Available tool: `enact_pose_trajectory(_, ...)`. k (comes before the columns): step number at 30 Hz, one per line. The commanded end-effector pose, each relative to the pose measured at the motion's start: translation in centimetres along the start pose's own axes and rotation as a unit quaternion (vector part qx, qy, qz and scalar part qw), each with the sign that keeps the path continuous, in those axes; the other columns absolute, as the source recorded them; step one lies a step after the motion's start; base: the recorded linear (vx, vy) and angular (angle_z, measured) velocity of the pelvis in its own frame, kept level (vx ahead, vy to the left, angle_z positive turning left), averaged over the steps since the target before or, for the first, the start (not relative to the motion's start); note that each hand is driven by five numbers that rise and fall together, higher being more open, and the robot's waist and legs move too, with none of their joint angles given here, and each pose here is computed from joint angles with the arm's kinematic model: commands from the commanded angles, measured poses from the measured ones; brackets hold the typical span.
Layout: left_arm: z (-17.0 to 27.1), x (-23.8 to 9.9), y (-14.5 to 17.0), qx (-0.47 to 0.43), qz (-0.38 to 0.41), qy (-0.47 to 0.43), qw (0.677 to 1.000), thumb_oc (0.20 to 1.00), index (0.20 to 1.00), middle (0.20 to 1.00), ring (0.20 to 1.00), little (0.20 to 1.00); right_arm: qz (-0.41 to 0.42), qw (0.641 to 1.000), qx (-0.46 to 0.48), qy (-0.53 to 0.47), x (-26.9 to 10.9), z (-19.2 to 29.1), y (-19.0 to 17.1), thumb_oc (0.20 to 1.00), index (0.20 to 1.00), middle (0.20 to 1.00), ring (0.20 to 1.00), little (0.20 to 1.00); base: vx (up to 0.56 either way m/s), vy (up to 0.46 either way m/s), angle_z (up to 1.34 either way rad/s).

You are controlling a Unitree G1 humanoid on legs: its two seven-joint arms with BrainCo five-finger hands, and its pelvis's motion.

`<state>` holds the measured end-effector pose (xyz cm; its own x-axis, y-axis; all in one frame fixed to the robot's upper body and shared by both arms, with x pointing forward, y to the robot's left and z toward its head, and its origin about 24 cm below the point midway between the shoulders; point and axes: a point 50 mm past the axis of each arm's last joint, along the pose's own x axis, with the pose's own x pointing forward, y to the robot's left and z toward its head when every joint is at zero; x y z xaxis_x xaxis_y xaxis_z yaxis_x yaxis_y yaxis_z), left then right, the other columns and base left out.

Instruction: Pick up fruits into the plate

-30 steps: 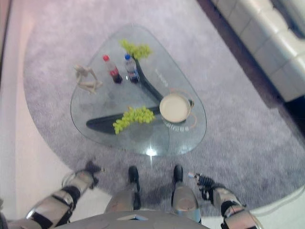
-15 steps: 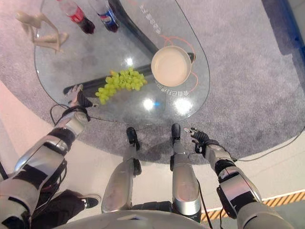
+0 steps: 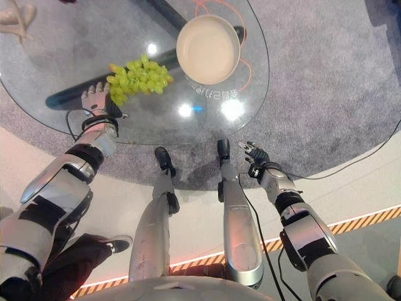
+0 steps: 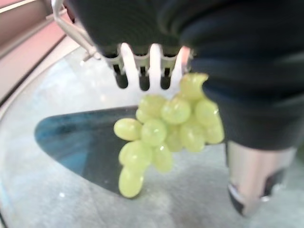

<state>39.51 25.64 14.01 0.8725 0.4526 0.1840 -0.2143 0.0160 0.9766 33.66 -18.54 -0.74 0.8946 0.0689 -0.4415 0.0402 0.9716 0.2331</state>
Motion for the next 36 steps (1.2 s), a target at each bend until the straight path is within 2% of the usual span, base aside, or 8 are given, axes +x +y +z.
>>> enact_pose_trajectory(1,-2.9,1.0,1.7,0.015,0.032,0.072,0.997,1.000,1.000,1.000,1.000,1.000,0.024,1.000,0.016,-0.010,-1.2,-3.2,0.1,1.000,1.000,1.000,1.000,1.000,-0.02,0.024,-0.13)
enact_pose_trajectory(5,-4.8,1.4,2.9,0.022,0.052,0.117,0.992,1.000,1.000,1.000,1.000,1.000,0.039,0.999,0.007,-0.015,-3.2,-5.7,-1.5,1.000,1.000,1.000,1.000,1.000,0.00,0.001,-0.14)
enact_pose_trajectory(13,-6.3,2.2,6.6,0.077,0.130,0.178,0.972,1.000,1.000,1.000,1.000,1.000,0.063,0.997,0.025,-0.025,-3.5,-6.1,0.2,1.000,1.000,1.000,1.000,1.000,-0.01,-0.070,-0.03)
enact_pose_trajectory(14,-6.4,2.3,7.0,0.078,0.134,0.182,0.971,0.884,0.884,0.884,0.884,0.884,0.065,0.997,0.027,-0.026,-3.5,-6.1,0.3,1.000,1.000,1.000,1.000,1.000,-0.01,-0.087,0.00)
enact_pose_trajectory(15,-6.5,2.3,7.4,0.077,0.145,0.183,0.969,0.514,0.514,0.514,0.514,0.514,0.069,0.997,0.030,-0.028,-3.5,-6.1,0.7,1.000,1.000,1.000,1.000,1.000,-0.01,-0.071,0.00)
enact_pose_trajectory(16,-6.5,2.4,7.5,0.078,0.149,0.184,0.968,0.304,0.304,0.304,0.304,0.304,0.071,0.997,0.031,-0.028,-3.5,-6.1,0.8,1.000,1.000,1.000,1.000,1.000,-0.01,-0.074,-0.02)
enact_pose_trajectory(17,-6.6,2.4,7.8,0.081,0.153,0.189,0.967,0.200,0.200,0.200,0.200,0.200,0.074,0.996,0.033,-0.028,-3.6,-6.2,1.0,1.000,1.000,1.000,1.000,1.000,-0.01,-0.062,-0.01)
enact_pose_trajectory(36,-6.2,2.7,8.4,0.079,0.154,0.171,0.970,0.200,0.200,0.200,0.200,0.200,0.080,0.995,0.040,-0.034,-3.6,-5.9,1.5,1.000,1.000,1.000,1.000,1.000,0.00,-0.007,0.03)
